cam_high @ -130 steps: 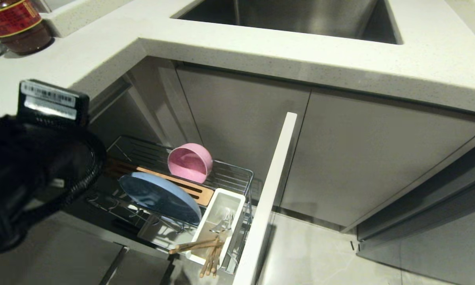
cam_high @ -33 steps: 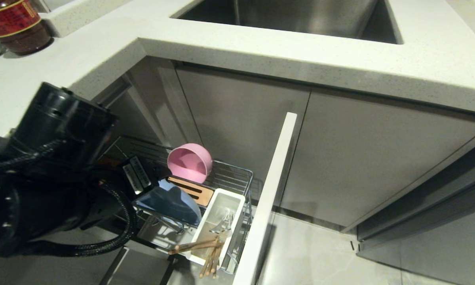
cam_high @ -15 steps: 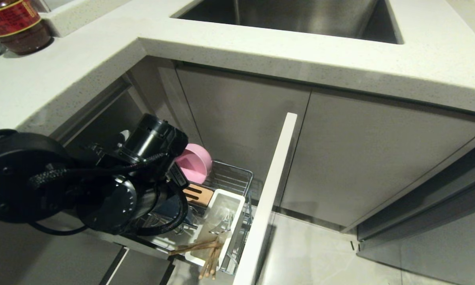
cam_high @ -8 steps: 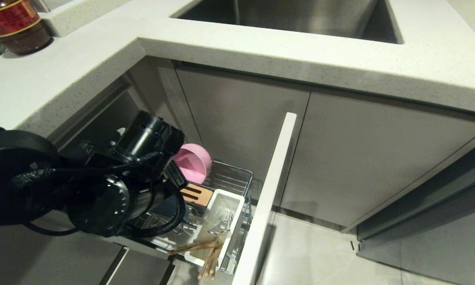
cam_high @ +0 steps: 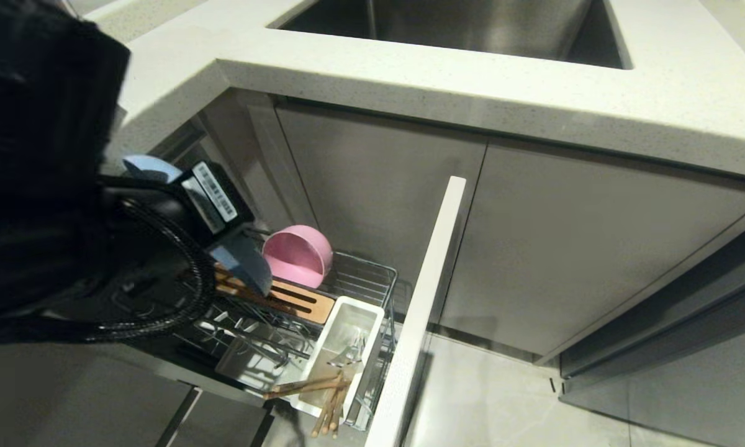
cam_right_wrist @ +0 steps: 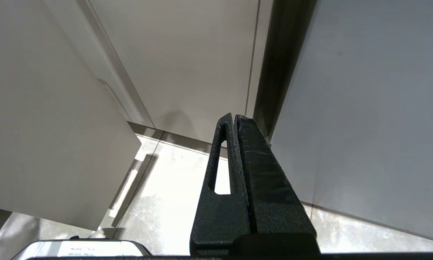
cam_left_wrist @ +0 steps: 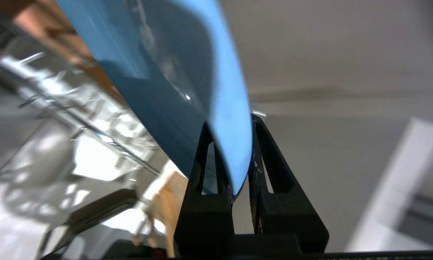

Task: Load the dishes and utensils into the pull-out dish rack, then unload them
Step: Take the plate out of the cupboard

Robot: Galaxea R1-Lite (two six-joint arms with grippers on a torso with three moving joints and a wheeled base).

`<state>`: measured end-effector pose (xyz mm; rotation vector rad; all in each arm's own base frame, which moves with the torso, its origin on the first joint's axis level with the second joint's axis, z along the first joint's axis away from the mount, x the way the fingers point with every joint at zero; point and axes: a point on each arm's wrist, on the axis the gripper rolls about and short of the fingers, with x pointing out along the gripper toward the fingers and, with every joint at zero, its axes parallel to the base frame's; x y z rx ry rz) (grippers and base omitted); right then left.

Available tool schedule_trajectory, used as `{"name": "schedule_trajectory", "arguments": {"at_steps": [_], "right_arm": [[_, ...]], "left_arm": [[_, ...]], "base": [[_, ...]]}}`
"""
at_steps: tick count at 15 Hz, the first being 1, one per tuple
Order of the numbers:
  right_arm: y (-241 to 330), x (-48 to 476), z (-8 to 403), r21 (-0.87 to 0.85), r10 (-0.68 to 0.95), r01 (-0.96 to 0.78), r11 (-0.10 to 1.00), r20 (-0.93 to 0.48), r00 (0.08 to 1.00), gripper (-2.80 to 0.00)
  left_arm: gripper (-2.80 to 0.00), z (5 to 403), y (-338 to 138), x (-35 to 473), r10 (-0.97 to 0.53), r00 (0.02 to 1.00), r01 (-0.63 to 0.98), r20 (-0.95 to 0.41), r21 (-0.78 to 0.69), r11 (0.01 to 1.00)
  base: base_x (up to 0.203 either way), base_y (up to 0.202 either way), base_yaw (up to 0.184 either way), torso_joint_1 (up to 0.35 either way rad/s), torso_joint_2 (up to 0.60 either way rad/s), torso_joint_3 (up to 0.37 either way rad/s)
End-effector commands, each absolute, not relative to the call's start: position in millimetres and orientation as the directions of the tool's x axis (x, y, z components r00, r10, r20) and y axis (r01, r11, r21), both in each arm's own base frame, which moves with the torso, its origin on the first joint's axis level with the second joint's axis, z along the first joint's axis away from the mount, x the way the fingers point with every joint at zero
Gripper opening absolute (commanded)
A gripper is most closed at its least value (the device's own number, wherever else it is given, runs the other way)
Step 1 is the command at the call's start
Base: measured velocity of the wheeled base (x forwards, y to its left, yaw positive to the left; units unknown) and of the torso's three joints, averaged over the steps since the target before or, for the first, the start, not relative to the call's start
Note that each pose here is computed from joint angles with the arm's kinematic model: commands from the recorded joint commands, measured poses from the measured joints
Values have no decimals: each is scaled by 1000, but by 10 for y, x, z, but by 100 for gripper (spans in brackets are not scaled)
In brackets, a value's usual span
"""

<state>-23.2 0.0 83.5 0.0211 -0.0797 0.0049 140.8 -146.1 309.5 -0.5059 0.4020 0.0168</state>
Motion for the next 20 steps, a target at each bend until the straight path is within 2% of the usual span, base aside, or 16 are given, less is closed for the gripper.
{"name": "schedule_trajectory", "arguments": {"at_steps": [1, 6, 9, 12, 15, 20], "right_arm": [[0, -212, 764, 21, 5, -6, 1000, 55, 998, -280], [0, -212, 764, 21, 5, -6, 1000, 55, 998, -280], [0, -212, 764, 21, 5, -6, 1000, 55, 998, -280], [0, -212, 764, 21, 5, -6, 1000, 55, 998, -280], [0, -212, 764, 21, 5, -6, 1000, 55, 998, -280], [0, -212, 764, 21, 5, -6, 1000, 55, 998, -280]], "left_arm": [[-280, 3470, -1297, 1124, -174, 938, -16, -299, -539, 842], [-280, 4078, -1101, 805, -314, 940, 197, -137, -533, 823], [-280, 4368, -915, 699, -294, 955, 242, -33, -488, 839], [-280, 4486, -747, 731, -102, 995, 98, 10, -362, 927], [-280, 4512, -594, 808, 71, 997, -65, 17, -240, 969], [-280, 4456, -299, 881, 356, 934, -357, -28, -51, 933]], "base": [[0, 0, 0, 0, 0, 0], [0, 0, 0, 0, 0, 0], [0, 0, 0, 0, 0, 0], [0, 0, 0, 0, 0, 0], [0, 0, 0, 0, 0, 0], [0, 0, 0, 0, 0, 0]]}}
